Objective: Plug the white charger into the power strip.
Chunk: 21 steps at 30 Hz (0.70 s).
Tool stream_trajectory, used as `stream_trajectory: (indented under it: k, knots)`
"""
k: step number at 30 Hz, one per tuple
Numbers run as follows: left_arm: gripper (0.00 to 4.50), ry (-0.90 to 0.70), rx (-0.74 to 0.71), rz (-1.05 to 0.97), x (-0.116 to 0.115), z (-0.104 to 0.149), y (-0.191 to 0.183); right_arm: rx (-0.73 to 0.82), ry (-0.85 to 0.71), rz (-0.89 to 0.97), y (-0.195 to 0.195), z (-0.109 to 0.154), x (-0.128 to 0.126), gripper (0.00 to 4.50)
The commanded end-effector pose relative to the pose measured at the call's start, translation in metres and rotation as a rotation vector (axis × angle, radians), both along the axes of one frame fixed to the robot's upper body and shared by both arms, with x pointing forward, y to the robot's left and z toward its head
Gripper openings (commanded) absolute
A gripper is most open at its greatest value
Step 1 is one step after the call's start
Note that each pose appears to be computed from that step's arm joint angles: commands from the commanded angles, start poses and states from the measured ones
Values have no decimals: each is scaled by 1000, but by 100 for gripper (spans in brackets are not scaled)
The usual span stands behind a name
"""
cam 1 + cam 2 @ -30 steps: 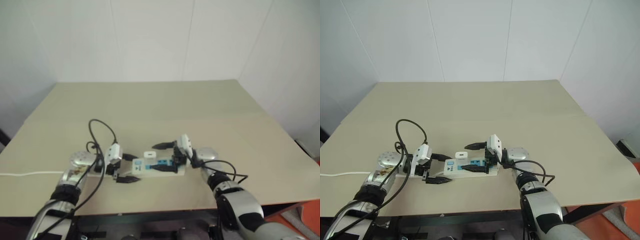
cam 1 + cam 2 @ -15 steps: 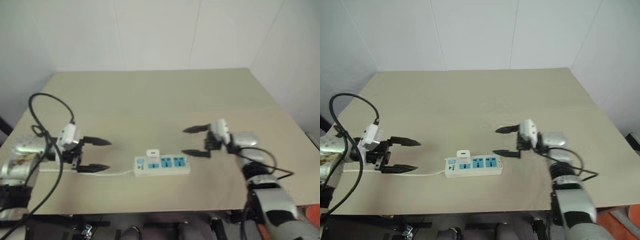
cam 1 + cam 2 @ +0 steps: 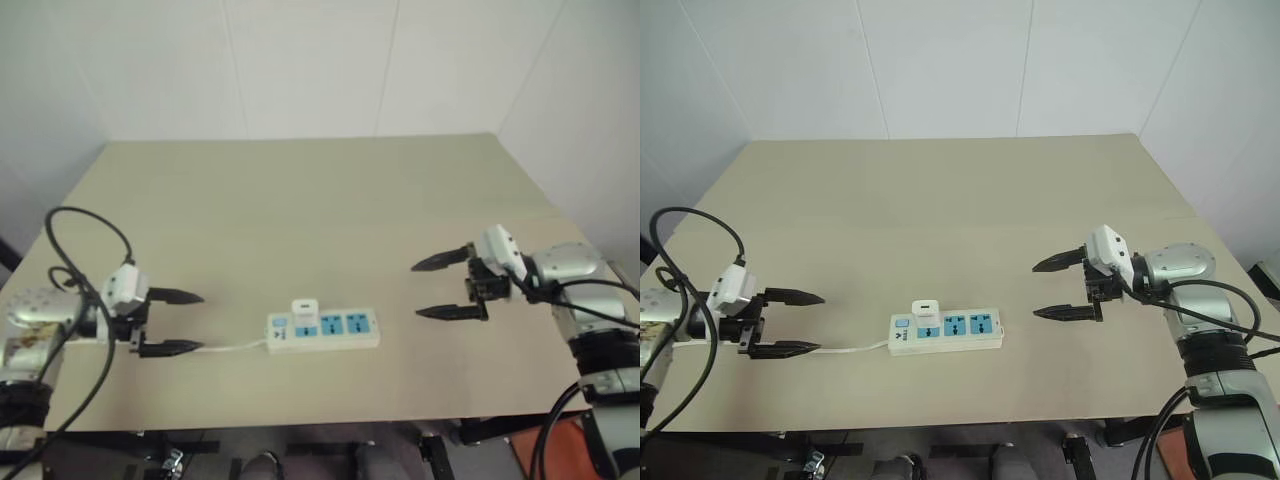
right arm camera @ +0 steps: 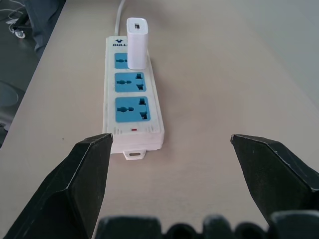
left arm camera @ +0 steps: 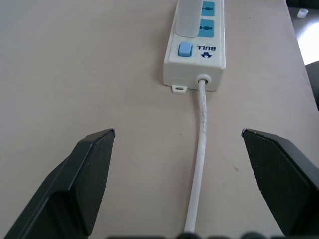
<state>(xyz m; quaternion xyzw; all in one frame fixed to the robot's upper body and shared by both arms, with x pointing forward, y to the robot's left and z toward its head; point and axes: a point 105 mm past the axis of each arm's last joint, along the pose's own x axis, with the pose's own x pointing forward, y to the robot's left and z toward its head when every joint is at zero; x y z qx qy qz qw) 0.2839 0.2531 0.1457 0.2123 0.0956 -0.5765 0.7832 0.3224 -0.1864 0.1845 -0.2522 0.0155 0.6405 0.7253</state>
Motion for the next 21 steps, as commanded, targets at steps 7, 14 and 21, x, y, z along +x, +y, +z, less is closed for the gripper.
stream_trajectory:
  k: [7, 14, 21]
  knots:
    - [448, -44, -7, 15, 0, 4, 1, -7, -13, -36, -10, 4, -14, 450]
    - [448, -41, -13, 32, 1, 5, 6, 4, -35, -40, 2, 2, -18, 450]
    - [448, -29, -17, 24, 4, 8, 4, 27, -51, -20, 12, 6, -25, 450]
